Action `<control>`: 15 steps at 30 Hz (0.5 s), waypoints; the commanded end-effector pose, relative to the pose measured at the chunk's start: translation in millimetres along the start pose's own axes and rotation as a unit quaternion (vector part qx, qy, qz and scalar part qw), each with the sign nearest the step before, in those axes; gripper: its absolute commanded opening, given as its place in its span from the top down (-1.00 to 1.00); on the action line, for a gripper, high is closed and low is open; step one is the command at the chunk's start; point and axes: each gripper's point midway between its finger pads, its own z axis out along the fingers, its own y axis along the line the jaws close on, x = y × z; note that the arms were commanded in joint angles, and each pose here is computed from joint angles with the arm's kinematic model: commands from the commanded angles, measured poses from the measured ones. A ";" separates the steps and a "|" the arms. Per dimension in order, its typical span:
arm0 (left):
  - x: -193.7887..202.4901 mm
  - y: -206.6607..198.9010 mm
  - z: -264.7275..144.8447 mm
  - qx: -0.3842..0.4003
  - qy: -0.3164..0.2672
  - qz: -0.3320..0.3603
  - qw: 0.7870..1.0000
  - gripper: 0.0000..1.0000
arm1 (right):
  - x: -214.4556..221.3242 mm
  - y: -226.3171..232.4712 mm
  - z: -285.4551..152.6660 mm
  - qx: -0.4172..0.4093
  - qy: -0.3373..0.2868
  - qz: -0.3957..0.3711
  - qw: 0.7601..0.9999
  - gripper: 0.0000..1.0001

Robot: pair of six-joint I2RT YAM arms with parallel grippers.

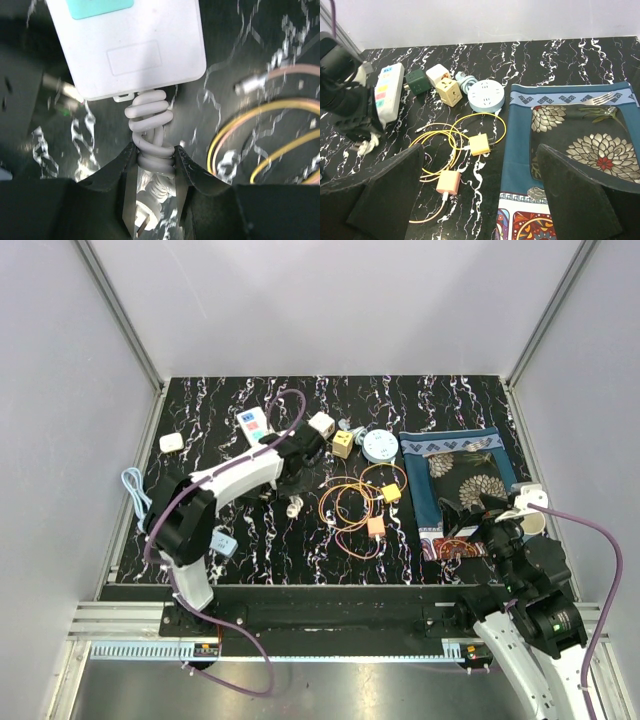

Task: Insert the plug
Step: Move the socket to the center of the board.

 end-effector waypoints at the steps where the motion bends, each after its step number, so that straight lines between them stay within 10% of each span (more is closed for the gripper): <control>1: 36.1 -3.0 -44.3 0.040 -0.004 -0.001 0.999 0.85 | -11.4 7.7 -0.8 -0.021 -0.022 -0.002 1.000 -0.99; 15: 145.6 -3.0 -58.6 0.048 0.030 0.061 0.996 0.75 | -7.9 11.2 3.3 -0.029 -0.011 -0.005 1.000 -0.99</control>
